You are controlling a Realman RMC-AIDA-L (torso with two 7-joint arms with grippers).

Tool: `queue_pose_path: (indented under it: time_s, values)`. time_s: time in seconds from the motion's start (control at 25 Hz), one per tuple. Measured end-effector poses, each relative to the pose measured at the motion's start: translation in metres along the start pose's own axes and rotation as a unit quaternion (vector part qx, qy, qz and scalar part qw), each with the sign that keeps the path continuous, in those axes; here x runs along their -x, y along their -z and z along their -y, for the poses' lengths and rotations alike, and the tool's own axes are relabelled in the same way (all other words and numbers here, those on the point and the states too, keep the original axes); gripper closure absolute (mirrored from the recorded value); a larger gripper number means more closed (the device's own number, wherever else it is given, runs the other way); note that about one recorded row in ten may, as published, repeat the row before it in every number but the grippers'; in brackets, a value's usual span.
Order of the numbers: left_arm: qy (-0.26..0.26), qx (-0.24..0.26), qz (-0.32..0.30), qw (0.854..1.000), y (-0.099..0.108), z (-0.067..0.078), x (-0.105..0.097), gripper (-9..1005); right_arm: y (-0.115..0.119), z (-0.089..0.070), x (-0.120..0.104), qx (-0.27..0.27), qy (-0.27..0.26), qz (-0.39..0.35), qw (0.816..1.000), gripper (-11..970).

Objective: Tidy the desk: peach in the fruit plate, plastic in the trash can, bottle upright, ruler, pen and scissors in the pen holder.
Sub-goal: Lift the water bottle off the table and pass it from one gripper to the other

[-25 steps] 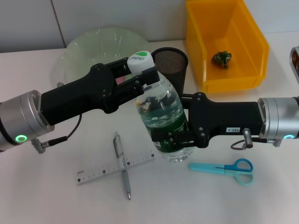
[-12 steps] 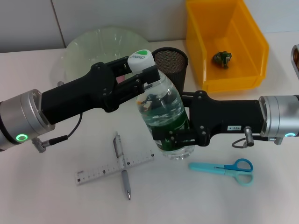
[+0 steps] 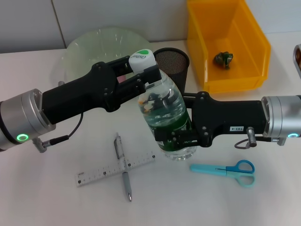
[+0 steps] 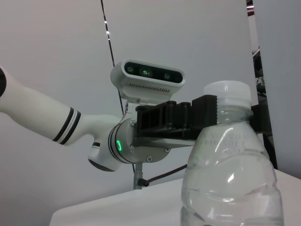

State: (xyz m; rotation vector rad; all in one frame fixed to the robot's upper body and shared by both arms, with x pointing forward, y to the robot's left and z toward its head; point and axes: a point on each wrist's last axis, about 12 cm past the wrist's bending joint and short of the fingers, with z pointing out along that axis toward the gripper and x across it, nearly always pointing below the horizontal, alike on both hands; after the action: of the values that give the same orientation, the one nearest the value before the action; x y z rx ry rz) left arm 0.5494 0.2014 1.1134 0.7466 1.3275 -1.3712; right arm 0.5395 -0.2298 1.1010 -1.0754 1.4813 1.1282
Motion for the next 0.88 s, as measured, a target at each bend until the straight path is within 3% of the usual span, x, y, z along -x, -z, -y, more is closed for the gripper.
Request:
queue_pose_path:
  time_s: [0.88]
  values:
    - [-0.003,0.005,-0.006,1.000,0.0004,-0.0026,0.0017,551,0.0007,0.0045,0.0073,0.001,0.007,-0.017,1.000,194]
